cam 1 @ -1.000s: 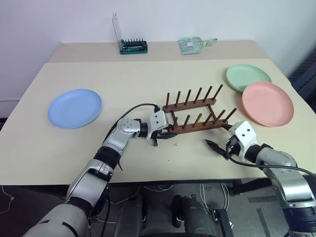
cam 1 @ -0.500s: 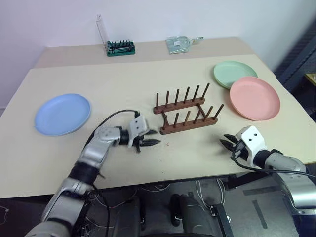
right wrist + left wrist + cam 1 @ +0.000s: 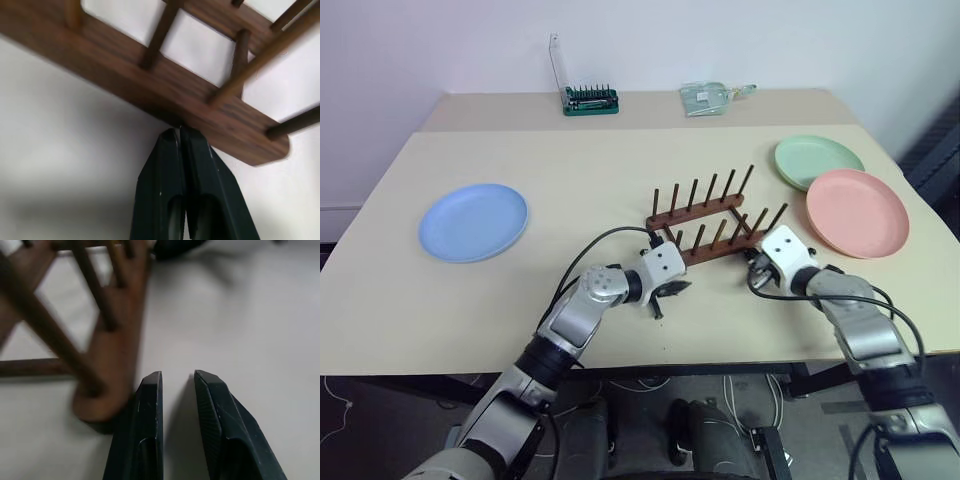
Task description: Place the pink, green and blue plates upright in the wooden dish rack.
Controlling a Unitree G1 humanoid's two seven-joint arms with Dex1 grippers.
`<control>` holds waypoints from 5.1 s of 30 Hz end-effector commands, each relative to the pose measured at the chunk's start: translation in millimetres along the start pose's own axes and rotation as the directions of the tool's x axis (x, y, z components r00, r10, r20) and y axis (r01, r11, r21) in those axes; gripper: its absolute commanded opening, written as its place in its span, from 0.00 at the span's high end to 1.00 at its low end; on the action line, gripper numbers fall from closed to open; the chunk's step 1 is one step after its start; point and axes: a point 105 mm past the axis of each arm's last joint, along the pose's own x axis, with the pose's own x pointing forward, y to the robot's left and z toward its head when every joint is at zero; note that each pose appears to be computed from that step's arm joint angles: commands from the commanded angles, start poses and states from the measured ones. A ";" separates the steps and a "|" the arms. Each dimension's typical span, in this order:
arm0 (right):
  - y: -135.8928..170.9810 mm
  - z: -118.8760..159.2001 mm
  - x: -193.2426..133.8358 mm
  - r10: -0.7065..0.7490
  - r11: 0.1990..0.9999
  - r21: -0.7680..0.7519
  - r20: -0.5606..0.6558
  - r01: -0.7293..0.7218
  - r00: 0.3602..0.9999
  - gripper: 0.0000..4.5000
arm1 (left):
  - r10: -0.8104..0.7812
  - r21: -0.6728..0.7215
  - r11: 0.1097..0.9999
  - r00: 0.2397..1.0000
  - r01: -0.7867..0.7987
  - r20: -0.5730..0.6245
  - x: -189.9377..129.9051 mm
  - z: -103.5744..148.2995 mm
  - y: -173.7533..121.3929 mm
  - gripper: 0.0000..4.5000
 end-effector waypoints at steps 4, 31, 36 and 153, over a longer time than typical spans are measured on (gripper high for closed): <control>-11.0 7.6 24.4 -0.084 0.995 -0.046 -0.002 0.084 0.996 0.98 | 0.316 -0.016 0.943 0.910 -0.332 -0.268 -13.0 -68.7 57.3 0.78; -95.8 -23.3 -55.6 -0.285 0.947 -0.190 -0.129 0.258 0.950 0.04 | -0.142 0.006 0.989 0.950 0.146 0.277 -22.3 34.7 -15.0 0.79; -106.3 -39.2 -40.9 -0.326 0.936 -0.191 -0.161 0.294 0.932 0.14 | -0.146 0.012 0.989 0.946 0.149 0.289 -22.6 39.9 -14.4 0.79; -128.4 6.1 -40.3 -0.348 0.920 -0.137 0.142 0.367 0.927 0.99 | -0.172 -0.017 0.983 0.954 0.182 0.246 -29.3 26.2 -15.3 0.79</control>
